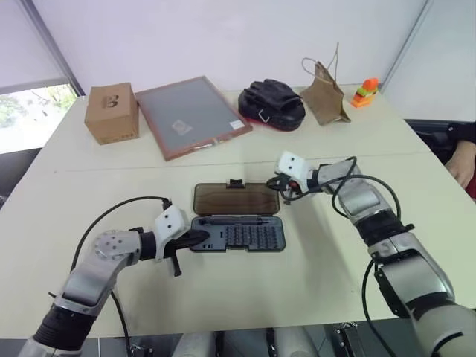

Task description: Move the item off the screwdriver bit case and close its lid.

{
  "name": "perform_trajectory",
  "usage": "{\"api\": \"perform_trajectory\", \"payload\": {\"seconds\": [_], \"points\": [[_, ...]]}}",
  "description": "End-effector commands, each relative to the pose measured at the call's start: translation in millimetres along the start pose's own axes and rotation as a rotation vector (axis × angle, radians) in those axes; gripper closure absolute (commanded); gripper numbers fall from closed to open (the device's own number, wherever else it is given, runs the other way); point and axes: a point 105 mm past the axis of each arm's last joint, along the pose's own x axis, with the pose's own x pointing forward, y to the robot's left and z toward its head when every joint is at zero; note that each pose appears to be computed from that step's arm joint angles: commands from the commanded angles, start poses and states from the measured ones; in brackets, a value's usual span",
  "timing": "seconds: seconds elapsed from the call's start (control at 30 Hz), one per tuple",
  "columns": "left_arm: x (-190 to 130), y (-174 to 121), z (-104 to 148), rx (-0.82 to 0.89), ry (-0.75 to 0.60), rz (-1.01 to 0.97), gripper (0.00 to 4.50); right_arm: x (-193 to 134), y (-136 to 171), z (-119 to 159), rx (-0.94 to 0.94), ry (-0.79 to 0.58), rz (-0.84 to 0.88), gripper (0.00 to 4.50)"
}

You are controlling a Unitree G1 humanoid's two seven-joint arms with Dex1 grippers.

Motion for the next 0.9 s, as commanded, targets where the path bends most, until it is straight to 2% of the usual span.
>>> {"api": "perform_trajectory", "payload": {"seconds": [0.03, 0.17, 0.33, 0.37, 0.47, 0.5, 0.57, 0.67, 0.7, 0.77, 0.83, 0.9], "points": [[5.8, -10.1, -21.8, -0.081, 0.07, -0.041, 4.5, -17.1, -2.7, 31.7, -0.115, -0.089, -0.058, 4.45], [6.8, -14.4, -21.0, -0.055, 0.083, -0.075, 4.5, -25.3, 9.8, 50.6, -0.145, -0.141, -0.068, 4.45], [6.2, -10.0, -8.2, -0.077, 0.023, -0.065, 4.5, -26.4, 18.4, 51.1, -0.16, -0.132, -0.073, 4.45], [5.9, -9.7, -0.5, -0.093, -0.012, -0.068, 4.5, -26.3, 19.3, 50.3, -0.16, -0.131, -0.073, 4.45], [-12.6, -20.7, 64.9, -0.284, -0.288, -0.202, 4.5, -26.9, 21.6, 43.7, -0.167, -0.118, -0.068, 4.45], [-20.0, -19.9, 80.4, -0.311, -0.338, -0.219, 4.5, -27.2, 22.3, 42.5, -0.167, -0.117, -0.064, 4.45], [-34.5, -7.1, 101.4, -0.347, -0.415, -0.183, 4.5, -28.1, 21.4, 41.0, -0.167, -0.116, -0.07, 4.45], [-52.1, 25.8, 116.7, -0.371, -0.509, -0.037, 4.5, -28.9, 19.8, 38.6, -0.172, -0.111, -0.08, 4.45], [-56.7, 37.6, 118.6, -0.379, -0.537, 0.019, 4.5, -29.0, 19.2, 38.0, -0.174, -0.11, -0.084, 4.45], [-61.6, 83.6, 103.9, -0.371, -0.522, 0.282, 4.5, -29.5, 17.9, 36.2, -0.175, -0.105, -0.096, 4.45], [-60.4, 112.1, 78.7, -0.328, -0.406, 0.461, 4.5, -29.6, 17.9, 35.9, -0.184, -0.102, -0.099, 4.45], [-56.3, 129.1, 49.7, -0.273, -0.269, 0.558, 4.5, -29.7, 17.4, 37.3, -0.183, -0.106, -0.103, 4.45]]}}
